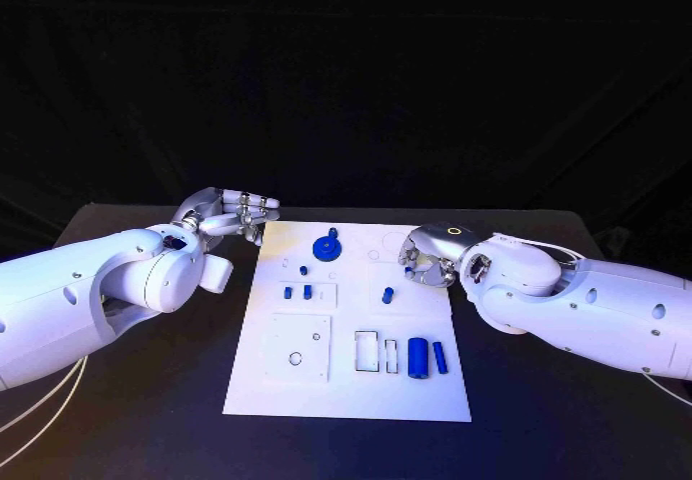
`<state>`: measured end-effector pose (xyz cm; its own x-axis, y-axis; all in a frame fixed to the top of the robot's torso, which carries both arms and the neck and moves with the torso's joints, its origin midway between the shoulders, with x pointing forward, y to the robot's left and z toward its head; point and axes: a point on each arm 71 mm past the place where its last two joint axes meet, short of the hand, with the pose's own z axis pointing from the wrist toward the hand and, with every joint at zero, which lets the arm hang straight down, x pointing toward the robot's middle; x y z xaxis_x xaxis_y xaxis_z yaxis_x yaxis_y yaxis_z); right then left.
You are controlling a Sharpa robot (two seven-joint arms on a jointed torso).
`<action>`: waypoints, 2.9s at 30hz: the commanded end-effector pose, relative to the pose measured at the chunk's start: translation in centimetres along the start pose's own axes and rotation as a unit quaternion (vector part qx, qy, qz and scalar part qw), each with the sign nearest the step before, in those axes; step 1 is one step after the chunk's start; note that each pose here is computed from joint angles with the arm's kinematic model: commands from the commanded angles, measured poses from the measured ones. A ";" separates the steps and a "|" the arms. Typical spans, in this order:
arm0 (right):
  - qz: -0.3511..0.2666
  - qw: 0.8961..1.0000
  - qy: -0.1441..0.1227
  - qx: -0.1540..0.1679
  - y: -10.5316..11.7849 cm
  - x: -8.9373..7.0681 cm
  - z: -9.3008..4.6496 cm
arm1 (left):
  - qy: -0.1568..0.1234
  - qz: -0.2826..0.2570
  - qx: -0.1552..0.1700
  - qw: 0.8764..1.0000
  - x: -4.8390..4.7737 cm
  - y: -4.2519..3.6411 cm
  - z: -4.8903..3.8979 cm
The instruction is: Assemble the parts on the task board
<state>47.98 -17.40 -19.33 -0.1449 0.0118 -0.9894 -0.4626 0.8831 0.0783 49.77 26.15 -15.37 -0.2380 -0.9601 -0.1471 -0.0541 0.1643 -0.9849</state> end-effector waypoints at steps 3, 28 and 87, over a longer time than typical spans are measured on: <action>-0.017 1.000 0.016 0.003 0.1 0.7 0.0 | -0.012 -0.031 0.013 0.999 0.04 -0.35 -0.13; -0.034 0.999 0.025 0.015 0.2 1.5 0.2 | -0.007 -0.033 0.005 0.999 0.05 -0.23 -0.15; 0.093 0.982 -0.011 -0.162 14.1 1.6 -1.6 | 0.020 -0.048 0.001 0.999 2.02 -0.35 -0.01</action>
<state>39.91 -5.88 -19.26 -0.2078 0.1855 -0.9604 -0.6776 0.6808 0.2781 49.39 24.56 -15.42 -0.2496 -0.9663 -0.0626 -0.0785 0.0846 -0.9933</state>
